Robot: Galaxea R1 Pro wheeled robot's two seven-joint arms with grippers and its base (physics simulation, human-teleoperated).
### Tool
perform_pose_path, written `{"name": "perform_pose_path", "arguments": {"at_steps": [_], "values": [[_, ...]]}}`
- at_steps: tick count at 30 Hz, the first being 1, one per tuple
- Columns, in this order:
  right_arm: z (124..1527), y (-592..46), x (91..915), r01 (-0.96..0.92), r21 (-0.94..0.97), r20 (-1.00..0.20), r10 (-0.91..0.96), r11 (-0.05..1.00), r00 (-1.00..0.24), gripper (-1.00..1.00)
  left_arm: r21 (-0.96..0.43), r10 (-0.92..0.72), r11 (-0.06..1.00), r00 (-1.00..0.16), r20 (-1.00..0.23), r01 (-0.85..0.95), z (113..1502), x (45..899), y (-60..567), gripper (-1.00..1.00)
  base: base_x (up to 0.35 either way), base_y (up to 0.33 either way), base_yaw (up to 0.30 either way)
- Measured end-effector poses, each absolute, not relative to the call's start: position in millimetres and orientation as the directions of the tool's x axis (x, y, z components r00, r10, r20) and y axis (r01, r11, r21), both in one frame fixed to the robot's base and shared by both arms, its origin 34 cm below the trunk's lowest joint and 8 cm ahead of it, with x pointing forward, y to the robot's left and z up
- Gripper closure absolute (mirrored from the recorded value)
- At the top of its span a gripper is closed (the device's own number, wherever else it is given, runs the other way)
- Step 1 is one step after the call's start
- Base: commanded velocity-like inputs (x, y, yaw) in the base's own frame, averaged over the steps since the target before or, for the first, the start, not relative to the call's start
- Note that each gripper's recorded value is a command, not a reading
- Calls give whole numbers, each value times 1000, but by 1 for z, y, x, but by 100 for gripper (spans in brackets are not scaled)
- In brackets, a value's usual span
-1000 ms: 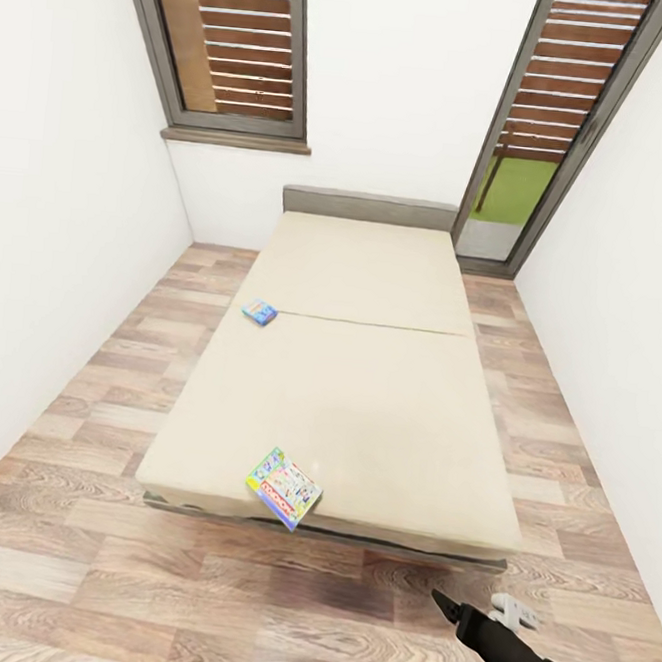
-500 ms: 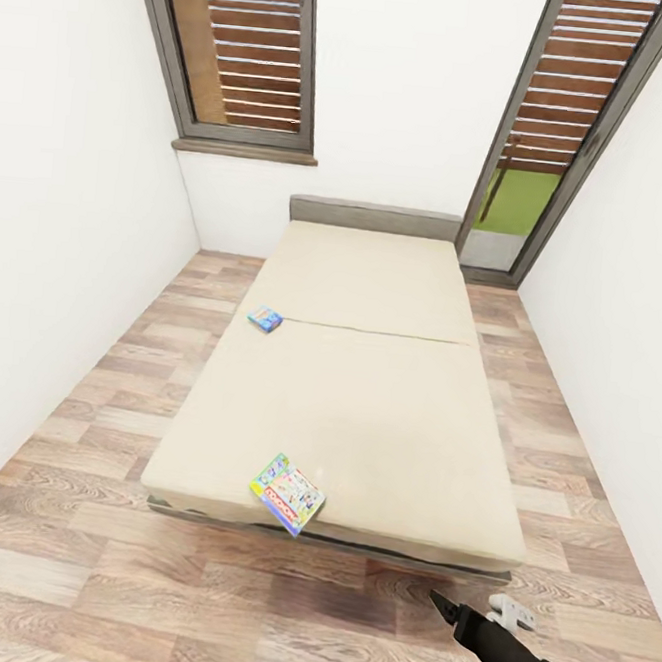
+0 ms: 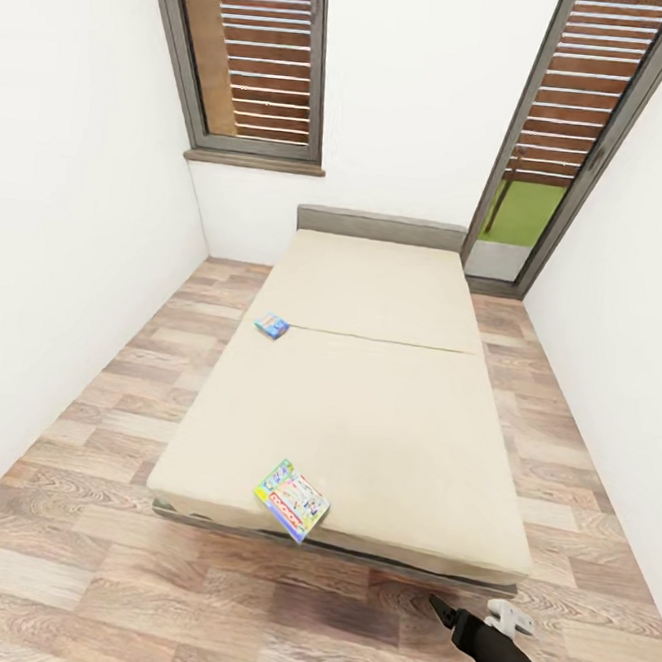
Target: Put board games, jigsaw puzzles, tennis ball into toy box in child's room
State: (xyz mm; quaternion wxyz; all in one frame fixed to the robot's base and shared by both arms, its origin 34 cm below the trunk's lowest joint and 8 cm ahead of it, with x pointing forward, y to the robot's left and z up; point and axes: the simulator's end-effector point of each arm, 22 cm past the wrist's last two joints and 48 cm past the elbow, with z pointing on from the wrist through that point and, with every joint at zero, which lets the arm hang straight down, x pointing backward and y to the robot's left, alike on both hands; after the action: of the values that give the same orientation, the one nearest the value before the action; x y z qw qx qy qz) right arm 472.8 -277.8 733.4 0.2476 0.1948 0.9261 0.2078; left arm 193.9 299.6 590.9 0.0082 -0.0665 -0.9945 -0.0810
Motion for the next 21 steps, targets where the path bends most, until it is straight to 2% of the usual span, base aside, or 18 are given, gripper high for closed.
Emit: {"name": "perform_pose_path", "arguments": {"at_steps": [21], "values": [[737,-284,475,272,451,-397,464,850,-792,-100,164,131,978,-991,-7,128,594,208,300,-100,0,0,85]]}}
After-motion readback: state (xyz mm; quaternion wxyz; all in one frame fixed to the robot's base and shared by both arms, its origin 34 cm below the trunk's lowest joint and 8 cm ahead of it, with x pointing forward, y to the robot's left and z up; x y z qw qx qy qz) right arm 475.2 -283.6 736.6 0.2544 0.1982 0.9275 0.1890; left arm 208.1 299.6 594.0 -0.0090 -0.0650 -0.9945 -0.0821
